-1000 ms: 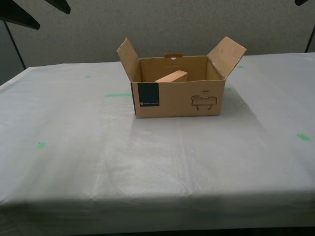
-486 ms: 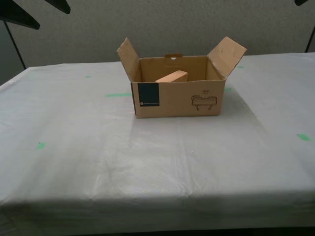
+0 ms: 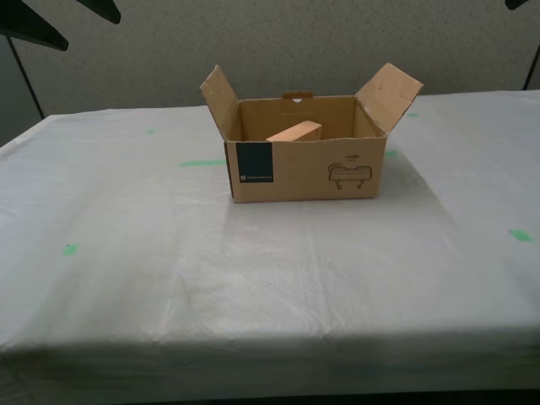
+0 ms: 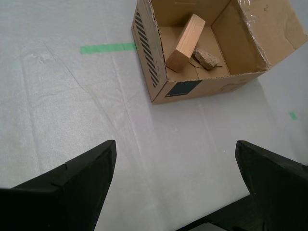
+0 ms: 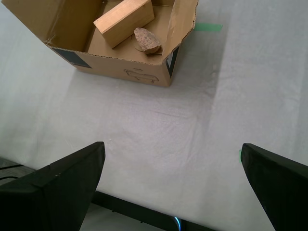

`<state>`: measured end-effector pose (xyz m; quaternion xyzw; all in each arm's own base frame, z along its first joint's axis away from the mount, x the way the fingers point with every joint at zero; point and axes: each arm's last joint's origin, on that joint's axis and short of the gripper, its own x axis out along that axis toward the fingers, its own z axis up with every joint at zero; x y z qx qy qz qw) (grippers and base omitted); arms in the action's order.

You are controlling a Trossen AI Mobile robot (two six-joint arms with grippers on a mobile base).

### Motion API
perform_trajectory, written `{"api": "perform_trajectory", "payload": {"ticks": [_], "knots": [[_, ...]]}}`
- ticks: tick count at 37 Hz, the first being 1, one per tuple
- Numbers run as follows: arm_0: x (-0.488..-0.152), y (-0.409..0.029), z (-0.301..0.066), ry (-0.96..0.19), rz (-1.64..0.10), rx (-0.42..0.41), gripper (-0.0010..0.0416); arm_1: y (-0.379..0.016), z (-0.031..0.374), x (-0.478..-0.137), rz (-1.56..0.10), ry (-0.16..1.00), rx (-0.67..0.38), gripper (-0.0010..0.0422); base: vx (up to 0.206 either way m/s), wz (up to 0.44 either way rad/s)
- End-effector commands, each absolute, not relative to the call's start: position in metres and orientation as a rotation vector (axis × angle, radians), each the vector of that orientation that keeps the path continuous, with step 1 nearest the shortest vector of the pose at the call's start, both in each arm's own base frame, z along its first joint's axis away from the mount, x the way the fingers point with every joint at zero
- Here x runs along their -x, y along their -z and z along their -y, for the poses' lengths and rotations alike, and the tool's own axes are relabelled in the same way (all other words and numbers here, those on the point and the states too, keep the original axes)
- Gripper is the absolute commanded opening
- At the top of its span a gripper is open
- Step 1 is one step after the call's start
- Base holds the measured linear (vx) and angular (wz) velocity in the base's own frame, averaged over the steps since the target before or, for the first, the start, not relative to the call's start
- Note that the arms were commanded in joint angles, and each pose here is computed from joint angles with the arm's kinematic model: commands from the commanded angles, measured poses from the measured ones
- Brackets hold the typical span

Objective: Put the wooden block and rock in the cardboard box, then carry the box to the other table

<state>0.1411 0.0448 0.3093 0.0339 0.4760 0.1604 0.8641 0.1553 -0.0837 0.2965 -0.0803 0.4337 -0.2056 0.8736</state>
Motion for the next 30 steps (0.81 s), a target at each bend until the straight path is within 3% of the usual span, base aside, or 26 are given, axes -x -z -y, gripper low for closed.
{"api": "perform_trajectory", "payload": {"ticks": [1, 30], "knots": [[-0.1411, -0.3095, -0.0449, -0.339, -0.997, -0.072, 0.0393, -0.2970, 0.0838, -0.1553, -0.904, 0.433, 0.167, 0.0336, 0.000, 0.000], [-0.1411, -0.3095, -0.0449, -0.339, -0.997, -0.072, 0.0393, -0.2971, 0.0838, -0.1553, -0.904, 0.434, 0.167, 0.0336, 0.000, 0.000]]}}
